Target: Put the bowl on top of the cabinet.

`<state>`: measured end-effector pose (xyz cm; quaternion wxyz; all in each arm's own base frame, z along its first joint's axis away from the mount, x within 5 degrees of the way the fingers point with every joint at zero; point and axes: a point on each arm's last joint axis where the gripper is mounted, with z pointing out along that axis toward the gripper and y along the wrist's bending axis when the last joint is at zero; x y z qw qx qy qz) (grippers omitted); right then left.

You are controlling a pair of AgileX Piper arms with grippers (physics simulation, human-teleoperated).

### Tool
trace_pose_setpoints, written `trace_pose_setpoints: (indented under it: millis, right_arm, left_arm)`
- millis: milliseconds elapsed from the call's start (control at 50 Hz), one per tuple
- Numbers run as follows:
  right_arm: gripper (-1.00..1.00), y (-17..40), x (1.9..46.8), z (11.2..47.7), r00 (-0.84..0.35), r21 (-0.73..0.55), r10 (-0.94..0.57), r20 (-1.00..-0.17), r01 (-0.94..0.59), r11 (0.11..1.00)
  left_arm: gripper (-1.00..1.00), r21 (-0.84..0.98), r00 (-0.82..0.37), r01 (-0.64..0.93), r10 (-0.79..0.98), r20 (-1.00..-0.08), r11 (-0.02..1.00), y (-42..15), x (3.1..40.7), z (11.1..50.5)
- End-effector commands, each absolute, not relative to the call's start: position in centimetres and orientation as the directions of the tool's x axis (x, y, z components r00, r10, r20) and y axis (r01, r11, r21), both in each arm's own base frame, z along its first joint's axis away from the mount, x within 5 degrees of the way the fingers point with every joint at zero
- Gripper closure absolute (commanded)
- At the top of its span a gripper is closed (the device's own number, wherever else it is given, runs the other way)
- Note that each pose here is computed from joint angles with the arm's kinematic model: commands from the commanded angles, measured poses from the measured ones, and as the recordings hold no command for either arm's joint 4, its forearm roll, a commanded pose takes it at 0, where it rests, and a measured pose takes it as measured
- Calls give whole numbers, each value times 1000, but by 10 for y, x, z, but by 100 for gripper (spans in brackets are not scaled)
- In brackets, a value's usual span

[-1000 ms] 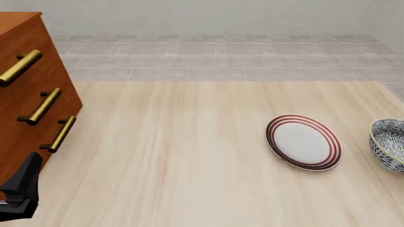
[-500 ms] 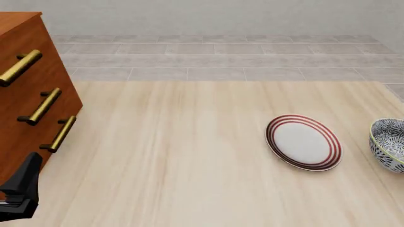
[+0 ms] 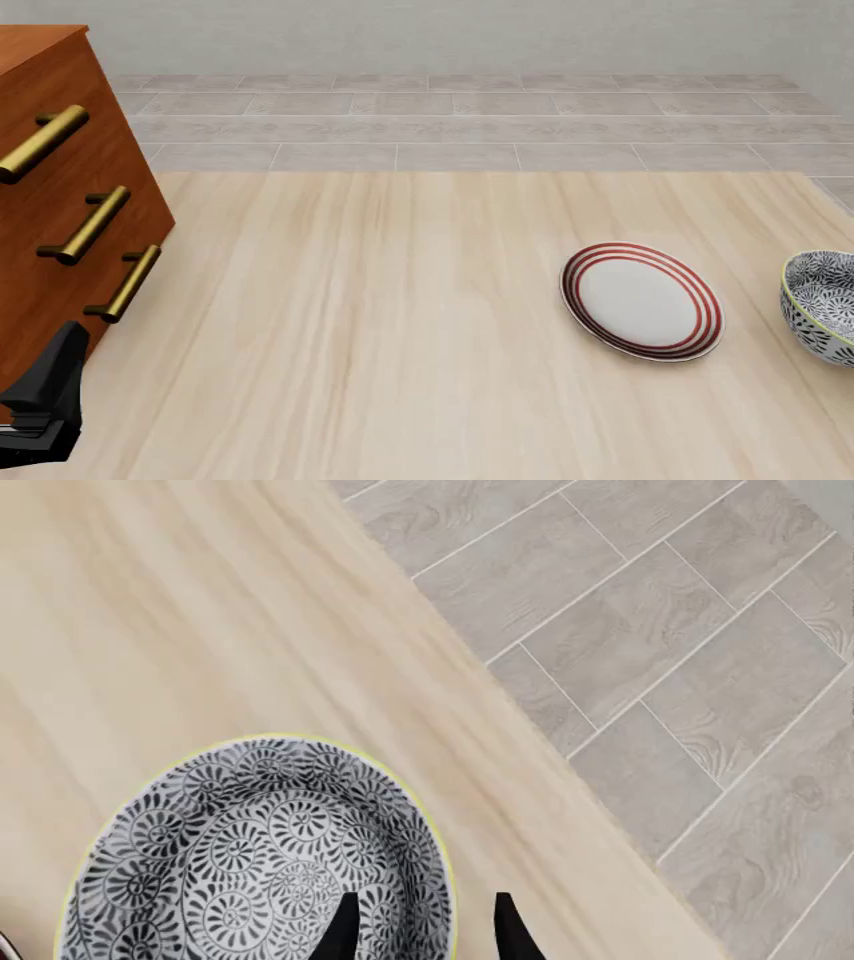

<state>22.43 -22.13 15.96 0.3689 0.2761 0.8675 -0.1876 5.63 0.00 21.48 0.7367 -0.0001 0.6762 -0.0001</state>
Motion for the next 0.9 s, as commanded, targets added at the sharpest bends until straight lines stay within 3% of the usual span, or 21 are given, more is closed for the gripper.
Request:
trace_pose_setpoints:
  millis: [20, 520, 540, 900]
  right_arm:
    - [-100, -224, 225, 155, -596, -139, 329, -733, 604, 784]
    - [-100, -232, 226, 144, -629, -162, 323, -707, 589, 791]
    - [100, -231, 227, 145, -629, -161, 324, -707, 589, 792]
    - [100, -222, 225, 162, -616, -153, 316, -721, 588, 794]
  left_arm:
    - [-100, 0, 86, 0, 0, -996, 1000, 0, 56, 215]
    - [-100, 0, 86, 0, 0, -996, 1000, 0, 56, 215]
    - [-100, 0, 86, 0, 0, -996, 1000, 0, 56, 215]
    - [-100, 0, 86, 0, 0, -996, 1000, 0, 56, 215]
